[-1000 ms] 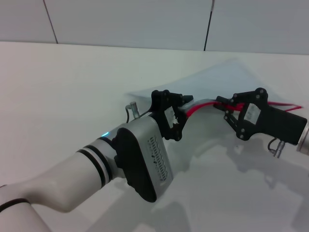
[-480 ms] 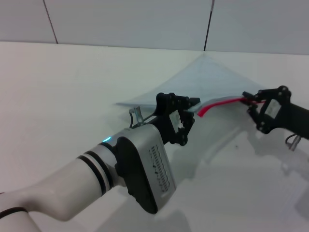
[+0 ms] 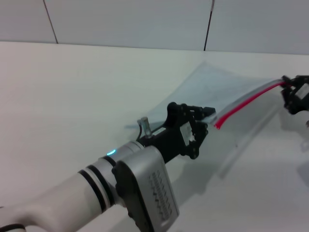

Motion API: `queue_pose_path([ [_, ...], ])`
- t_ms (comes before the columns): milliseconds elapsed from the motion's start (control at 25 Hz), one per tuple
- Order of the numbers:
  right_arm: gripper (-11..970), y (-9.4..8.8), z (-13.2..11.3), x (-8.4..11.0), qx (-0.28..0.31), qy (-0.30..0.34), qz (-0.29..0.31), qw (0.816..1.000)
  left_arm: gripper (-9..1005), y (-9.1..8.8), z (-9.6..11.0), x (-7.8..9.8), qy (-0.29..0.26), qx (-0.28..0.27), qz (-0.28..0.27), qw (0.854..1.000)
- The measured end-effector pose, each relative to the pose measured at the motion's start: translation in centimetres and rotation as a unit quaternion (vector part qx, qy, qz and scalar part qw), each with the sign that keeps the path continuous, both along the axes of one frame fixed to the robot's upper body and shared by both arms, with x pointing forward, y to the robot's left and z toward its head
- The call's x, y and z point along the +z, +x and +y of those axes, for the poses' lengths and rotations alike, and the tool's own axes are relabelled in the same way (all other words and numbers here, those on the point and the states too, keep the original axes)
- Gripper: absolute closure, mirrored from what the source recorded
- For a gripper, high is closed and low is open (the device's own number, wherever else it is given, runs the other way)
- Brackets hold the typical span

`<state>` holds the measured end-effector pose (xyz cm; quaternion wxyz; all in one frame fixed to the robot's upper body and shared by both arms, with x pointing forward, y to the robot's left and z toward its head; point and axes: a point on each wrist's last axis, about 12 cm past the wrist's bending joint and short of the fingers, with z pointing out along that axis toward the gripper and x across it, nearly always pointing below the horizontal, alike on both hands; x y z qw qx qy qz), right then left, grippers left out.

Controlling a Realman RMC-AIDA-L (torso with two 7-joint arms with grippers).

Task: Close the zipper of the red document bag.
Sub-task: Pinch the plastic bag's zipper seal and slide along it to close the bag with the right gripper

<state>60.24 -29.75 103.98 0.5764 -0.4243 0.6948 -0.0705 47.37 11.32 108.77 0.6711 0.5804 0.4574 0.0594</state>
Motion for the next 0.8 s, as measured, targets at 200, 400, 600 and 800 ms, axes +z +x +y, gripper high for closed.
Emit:
queue_pose_path([
  [200,889,0.8,-1.2,0.3,-0.071,0.024,0.000,0.997,942,-0.6,-0.1,0.0,-0.004,-0.010,-0.009,1.000],
  [400,889,1.3,-2.3,0.8,-0.132,0.056,-0.005,0.990,942,-1.0,0.3,-0.3,-0.013,-0.005,-0.028,1.000],
  [600,802,1.3,-3.1,1.2,-0.184,0.121,-0.025,0.975,963,-1.1,0.8,-0.6,-0.049,0.013,-0.058,0.997],
  [800,612,0.0,-3.1,1.1,-0.191,0.185,-0.054,0.963,952,-0.1,1.5,-0.5,-0.085,0.049,-0.050,0.994],
])
